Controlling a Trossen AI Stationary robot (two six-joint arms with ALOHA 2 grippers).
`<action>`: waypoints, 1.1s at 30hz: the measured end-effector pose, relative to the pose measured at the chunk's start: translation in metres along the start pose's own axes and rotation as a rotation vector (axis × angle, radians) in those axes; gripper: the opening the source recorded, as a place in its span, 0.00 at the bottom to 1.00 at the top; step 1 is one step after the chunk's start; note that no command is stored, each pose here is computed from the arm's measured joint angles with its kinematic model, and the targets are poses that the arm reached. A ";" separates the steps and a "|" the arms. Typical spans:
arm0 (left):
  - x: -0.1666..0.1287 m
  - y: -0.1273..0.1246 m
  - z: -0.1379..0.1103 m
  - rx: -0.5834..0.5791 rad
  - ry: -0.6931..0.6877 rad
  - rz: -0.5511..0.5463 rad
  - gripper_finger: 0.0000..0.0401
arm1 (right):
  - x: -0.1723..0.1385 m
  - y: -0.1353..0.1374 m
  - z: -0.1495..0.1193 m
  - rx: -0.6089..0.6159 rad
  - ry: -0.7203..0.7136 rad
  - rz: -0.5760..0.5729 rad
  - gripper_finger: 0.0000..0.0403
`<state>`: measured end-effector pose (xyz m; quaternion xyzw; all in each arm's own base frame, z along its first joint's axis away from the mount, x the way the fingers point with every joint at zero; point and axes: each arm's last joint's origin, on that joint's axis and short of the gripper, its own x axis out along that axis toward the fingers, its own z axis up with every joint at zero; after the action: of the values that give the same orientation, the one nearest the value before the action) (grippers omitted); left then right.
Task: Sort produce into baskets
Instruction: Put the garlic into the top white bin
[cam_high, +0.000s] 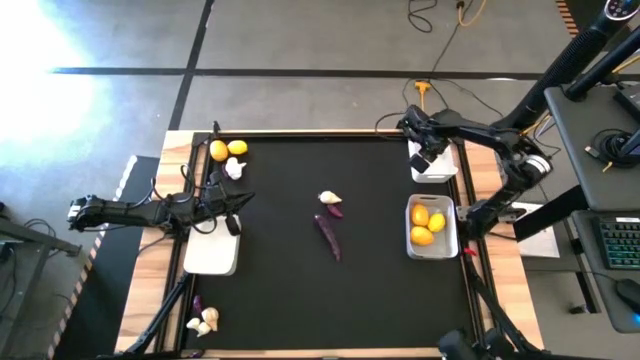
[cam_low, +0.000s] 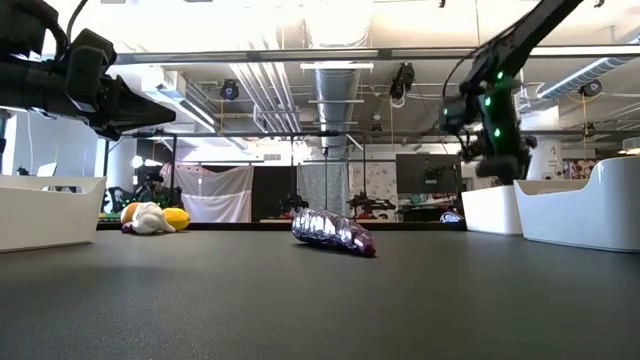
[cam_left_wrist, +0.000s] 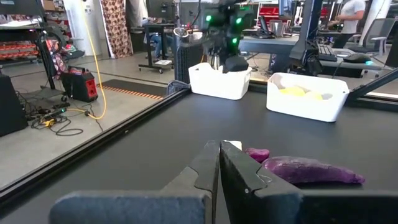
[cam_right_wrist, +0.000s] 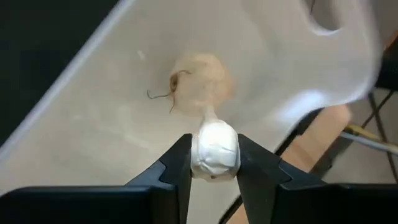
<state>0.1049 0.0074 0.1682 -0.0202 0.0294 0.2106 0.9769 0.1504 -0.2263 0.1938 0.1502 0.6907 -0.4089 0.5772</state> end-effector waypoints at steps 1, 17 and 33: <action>0.000 0.000 0.000 0.000 0.000 0.000 0.00 | 0.006 0.000 0.004 0.007 0.016 0.016 0.24; 0.000 0.000 0.000 0.000 0.000 0.000 0.00 | 0.003 -0.009 0.037 0.060 0.077 0.028 0.50; 0.000 0.000 0.000 0.000 0.000 0.000 0.00 | -0.133 0.051 -0.096 -0.203 -0.578 0.551 0.54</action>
<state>0.1049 0.0074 0.1683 -0.0202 0.0294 0.2108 0.9769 0.1587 -0.0884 0.2962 0.1510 0.4708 -0.1942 0.8473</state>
